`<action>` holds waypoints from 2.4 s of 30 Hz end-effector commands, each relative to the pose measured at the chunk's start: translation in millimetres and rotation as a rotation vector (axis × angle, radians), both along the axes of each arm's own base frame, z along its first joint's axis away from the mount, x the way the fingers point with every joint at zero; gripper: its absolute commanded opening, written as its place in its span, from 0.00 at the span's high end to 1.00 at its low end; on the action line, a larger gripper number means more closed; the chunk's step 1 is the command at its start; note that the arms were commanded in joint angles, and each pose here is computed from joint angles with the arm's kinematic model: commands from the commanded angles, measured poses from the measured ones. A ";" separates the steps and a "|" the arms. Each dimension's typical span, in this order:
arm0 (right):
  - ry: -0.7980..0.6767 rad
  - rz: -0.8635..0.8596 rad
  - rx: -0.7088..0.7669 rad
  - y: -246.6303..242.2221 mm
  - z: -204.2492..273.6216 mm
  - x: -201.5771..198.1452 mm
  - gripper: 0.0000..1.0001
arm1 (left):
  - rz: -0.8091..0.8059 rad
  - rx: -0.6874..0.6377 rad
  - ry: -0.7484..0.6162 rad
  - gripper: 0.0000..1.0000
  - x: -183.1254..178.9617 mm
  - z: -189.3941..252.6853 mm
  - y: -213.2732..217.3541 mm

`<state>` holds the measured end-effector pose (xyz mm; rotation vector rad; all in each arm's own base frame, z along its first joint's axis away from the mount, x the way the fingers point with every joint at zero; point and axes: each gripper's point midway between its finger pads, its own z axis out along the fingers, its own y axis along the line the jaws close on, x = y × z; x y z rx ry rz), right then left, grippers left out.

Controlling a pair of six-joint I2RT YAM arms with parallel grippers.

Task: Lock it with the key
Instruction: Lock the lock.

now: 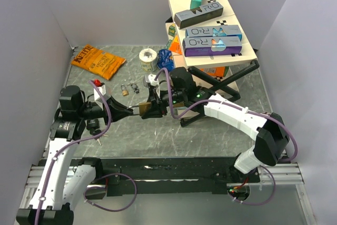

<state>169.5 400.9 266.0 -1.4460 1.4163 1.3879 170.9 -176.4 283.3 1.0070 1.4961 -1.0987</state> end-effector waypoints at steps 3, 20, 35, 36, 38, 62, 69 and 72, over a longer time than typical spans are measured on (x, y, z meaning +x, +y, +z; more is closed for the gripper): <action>-0.207 0.148 0.304 41.1 88.7 -28.8 1.00 | -0.164 -0.054 -0.081 0.99 -18.3 13.2 -25.9; -0.238 0.154 0.256 22.4 65.0 -37.3 1.00 | -0.143 0.004 -0.077 0.99 -14.5 1.6 -24.9; -0.284 -0.006 -0.005 -46.2 14.2 -15.7 0.23 | -0.087 0.071 -0.070 0.99 -7.1 -5.3 17.1; -0.284 -0.011 -0.014 -47.9 11.0 -14.8 0.24 | -0.087 0.071 -0.076 0.99 -6.4 -4.6 17.1; -0.280 -0.021 -0.022 -48.9 8.6 -12.4 0.26 | -0.085 0.067 -0.089 0.99 -5.6 -2.0 16.8; -0.189 0.015 -0.006 -20.5 -12.6 -2.9 0.57 | -0.038 0.026 -0.111 0.99 -9.8 20.7 14.8; -0.174 0.001 -0.018 -16.9 -17.2 1.7 0.55 | -0.046 0.020 -0.098 0.99 -11.8 20.5 14.4; -0.167 0.003 -0.021 -16.7 -18.8 0.7 0.63 | -0.045 0.025 -0.096 0.99 -12.7 19.4 14.5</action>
